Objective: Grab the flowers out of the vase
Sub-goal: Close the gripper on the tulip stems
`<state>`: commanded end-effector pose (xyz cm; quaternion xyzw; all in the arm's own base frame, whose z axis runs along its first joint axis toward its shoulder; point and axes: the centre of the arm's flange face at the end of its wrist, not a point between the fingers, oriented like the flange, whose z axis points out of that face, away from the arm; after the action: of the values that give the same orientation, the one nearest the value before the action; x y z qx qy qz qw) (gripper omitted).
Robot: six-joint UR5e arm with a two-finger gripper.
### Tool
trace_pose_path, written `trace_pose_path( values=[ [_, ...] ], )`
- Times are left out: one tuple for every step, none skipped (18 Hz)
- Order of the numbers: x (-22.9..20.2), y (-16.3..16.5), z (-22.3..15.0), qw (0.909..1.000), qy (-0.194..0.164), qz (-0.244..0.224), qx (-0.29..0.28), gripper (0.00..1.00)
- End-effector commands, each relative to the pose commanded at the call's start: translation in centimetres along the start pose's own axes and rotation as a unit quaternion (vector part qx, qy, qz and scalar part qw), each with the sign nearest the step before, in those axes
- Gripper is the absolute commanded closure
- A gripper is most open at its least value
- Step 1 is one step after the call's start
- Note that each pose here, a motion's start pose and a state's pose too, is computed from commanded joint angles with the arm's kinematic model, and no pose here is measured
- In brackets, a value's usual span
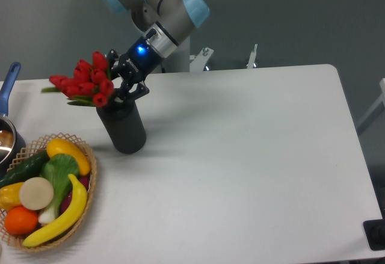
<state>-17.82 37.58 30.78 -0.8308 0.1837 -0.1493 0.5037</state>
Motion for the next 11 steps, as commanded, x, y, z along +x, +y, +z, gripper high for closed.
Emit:
trace_pose_path(
  values=[
    [-0.3, -0.3, -0.2, 1.0000, -0.003, 0.001, 0.001, 1.00],
    [-0.4, -0.6, -0.4, 1.0000, -0.004, 0.001, 0.002, 1.00],
    [-0.7, -1.1, -0.6, 1.0000, -0.007, -0.003, 0.003, 1.00],
    [-0.9, -1.4, -0.8, 0.9999, -0.010, -0.011, 0.004, 1.00],
    [-1.1, -1.9, -0.9, 0.9998, -0.012, -0.016, 0.004, 1.00],
    [-1.3, -2.6, -1.2, 0.9997, -0.015, -0.021, 0.005, 1.00],
    [-1.6, -3.1, -1.4, 0.9995, -0.018, -0.026, 0.006, 1.00],
    [-1.9, -3.6, -1.7, 0.9994, -0.020, -0.028, 0.008, 1.00],
    [-2.2, -4.4, -2.1, 0.9991, -0.022, -0.031, 0.017, 1.00],
    [-2.3, -5.0, -2.3, 0.9986, -0.020, -0.041, 0.028, 1.00],
    [-2.4, -5.6, -2.5, 0.9976, -0.018, -0.054, 0.038, 1.00]
  ],
)
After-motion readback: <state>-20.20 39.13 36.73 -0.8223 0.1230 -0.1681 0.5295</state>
